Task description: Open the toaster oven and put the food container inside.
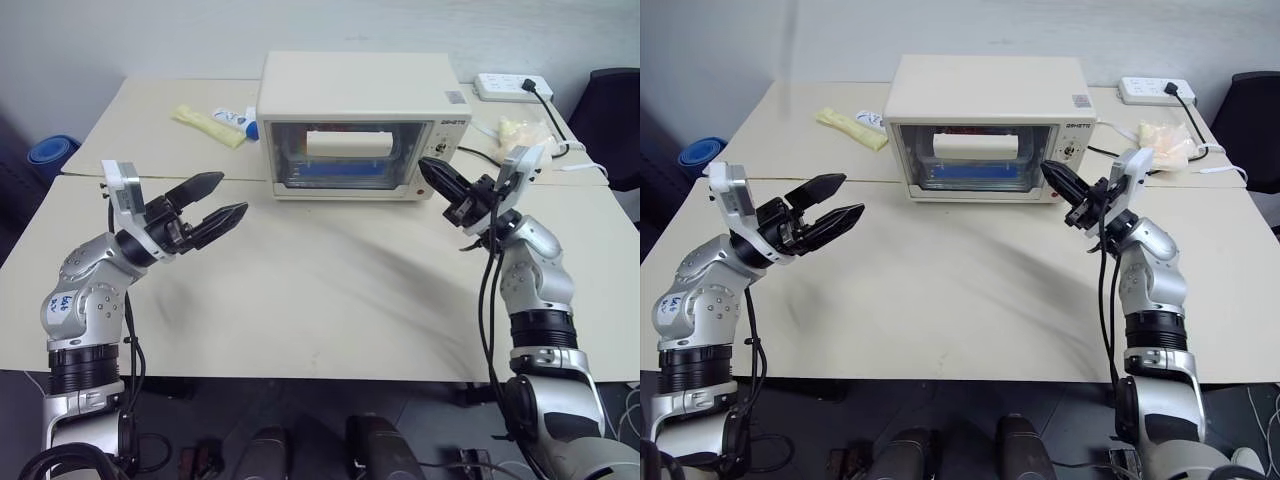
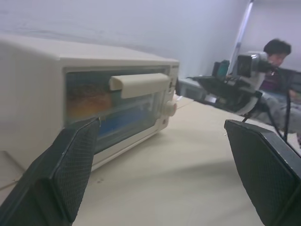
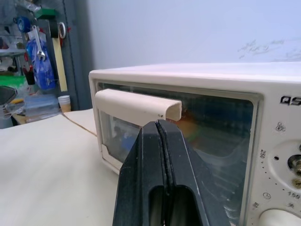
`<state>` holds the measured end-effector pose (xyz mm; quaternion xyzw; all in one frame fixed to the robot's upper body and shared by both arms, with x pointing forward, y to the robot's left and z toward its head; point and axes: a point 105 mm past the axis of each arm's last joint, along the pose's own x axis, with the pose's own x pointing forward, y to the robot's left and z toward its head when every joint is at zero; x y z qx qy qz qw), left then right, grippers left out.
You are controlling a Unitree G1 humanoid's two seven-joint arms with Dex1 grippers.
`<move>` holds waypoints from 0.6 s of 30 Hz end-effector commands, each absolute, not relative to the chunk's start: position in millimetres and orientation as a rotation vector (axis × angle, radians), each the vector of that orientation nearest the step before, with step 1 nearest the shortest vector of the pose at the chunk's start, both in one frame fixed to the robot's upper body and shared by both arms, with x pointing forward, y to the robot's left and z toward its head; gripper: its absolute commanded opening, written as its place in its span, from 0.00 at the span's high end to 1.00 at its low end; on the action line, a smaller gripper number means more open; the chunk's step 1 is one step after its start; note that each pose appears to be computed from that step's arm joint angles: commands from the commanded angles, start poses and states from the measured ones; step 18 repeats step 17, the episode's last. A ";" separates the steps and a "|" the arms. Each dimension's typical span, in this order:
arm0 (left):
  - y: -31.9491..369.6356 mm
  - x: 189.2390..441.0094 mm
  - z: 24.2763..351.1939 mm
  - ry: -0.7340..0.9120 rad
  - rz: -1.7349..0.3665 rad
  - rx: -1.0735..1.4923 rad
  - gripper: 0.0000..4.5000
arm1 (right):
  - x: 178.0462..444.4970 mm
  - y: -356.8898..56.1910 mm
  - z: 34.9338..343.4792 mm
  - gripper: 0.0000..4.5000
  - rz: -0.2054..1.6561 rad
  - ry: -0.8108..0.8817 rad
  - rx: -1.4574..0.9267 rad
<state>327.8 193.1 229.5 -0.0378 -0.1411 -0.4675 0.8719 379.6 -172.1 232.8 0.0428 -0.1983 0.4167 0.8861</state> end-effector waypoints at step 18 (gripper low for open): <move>235.2 268.6 134.9 0.004 -0.951 0.367 0.00 | 266.3 -183.2 149.3 0.01 1.168 -0.204 -0.349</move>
